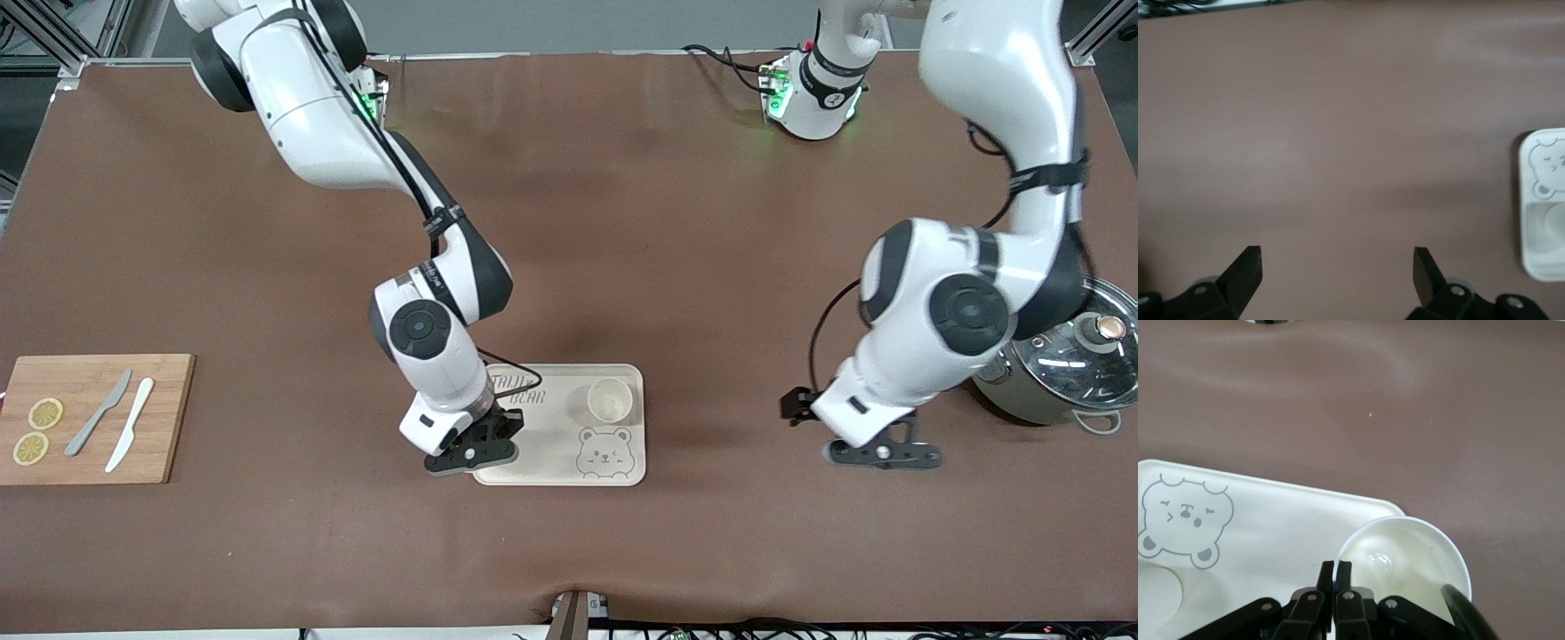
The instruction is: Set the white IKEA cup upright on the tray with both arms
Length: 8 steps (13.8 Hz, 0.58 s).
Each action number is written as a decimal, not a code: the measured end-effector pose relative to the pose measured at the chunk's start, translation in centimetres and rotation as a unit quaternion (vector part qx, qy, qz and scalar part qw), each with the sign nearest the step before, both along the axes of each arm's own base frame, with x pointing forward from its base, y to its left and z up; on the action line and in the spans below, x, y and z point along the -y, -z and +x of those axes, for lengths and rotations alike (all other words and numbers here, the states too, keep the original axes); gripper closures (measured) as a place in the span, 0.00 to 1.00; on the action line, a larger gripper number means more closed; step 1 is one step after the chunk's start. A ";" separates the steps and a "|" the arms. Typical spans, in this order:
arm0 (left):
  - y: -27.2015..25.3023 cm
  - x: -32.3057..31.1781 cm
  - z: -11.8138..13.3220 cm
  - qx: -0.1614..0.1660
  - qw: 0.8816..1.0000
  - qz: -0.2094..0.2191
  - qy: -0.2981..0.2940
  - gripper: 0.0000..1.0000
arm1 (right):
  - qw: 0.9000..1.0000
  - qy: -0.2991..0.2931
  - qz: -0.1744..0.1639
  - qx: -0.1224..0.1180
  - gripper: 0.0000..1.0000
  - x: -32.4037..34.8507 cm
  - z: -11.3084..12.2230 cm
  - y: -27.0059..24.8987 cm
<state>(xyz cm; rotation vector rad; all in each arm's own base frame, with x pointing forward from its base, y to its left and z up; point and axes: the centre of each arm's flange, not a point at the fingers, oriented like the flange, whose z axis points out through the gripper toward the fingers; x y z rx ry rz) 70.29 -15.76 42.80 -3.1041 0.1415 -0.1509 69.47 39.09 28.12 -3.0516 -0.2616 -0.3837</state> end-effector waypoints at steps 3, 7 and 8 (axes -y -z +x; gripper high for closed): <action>-5.1 -4.4 -1.4 -0.014 1.000 0.005 0.012 0.00 | 1.000 0.004 -0.016 -0.002 0.96 -2.3 -1.5 1.8; -9.8 -9.0 -4.8 -0.024 0.999 0.008 0.027 0.00 | 1.000 0.016 -0.021 -0.009 0.96 -3.1 -2.1 3.6; -10.6 -9.6 -6.0 -0.024 0.999 0.005 0.029 0.00 | 1.000 0.018 -0.021 -0.009 0.96 -3.0 -2.1 3.7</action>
